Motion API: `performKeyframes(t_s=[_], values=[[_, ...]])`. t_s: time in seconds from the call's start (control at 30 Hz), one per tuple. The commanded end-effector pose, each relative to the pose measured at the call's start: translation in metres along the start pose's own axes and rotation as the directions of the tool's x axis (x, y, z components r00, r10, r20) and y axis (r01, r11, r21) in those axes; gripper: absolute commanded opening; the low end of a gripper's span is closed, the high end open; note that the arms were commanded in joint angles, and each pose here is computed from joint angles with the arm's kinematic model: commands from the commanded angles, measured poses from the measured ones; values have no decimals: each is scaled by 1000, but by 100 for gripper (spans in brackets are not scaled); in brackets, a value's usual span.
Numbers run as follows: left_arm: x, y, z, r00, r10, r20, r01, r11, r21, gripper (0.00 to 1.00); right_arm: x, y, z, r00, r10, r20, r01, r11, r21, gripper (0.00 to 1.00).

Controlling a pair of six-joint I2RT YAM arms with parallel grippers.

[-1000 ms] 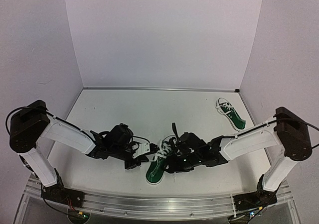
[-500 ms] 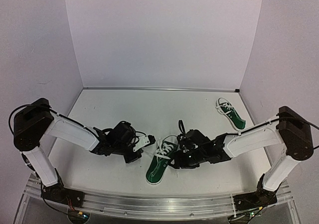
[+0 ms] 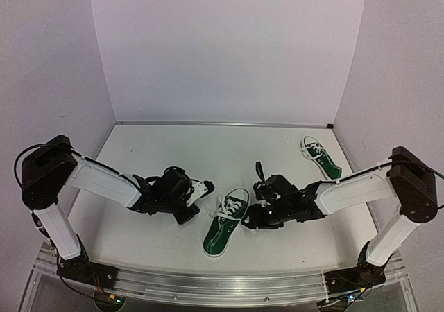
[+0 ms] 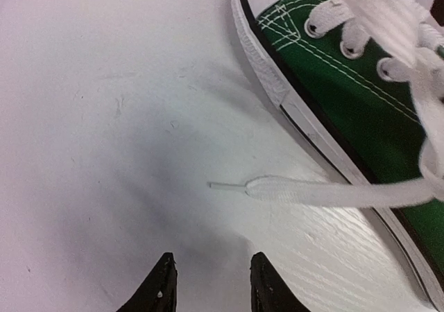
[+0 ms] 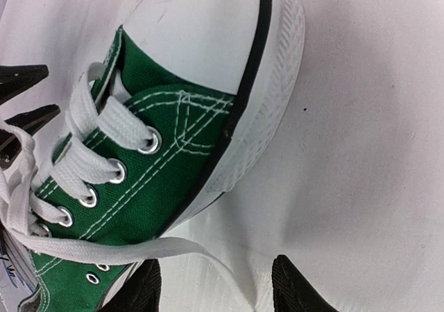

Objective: Tie the shoes

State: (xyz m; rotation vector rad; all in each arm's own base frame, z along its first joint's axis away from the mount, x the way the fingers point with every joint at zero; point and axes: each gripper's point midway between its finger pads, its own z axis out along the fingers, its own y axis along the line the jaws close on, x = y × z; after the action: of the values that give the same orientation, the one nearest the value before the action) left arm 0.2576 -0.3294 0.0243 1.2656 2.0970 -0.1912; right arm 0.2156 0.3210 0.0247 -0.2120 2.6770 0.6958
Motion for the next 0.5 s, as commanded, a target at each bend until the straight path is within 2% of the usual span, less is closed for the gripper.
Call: performKeyframes(t_s=[0.0,0.1,0.27,0.47], values=[[-16,-1,-34,991,-107,85,104,994,39,37,-23,20,-30,993,-70,90,76,995,-66,52],[-14,-16,-45,988,-117,99,107,989,101,37,-32,32,-49,985,-111,131,125,987,-102,52],[-8,-60,-51,993,-61,105,35,972,234,35,-37,44,-73,971,-174,166,198,970,-142,54],[1,-100,-42,995,-38,90,3,933,361,28,-27,52,-67,963,-244,118,262,947,-184,50]])
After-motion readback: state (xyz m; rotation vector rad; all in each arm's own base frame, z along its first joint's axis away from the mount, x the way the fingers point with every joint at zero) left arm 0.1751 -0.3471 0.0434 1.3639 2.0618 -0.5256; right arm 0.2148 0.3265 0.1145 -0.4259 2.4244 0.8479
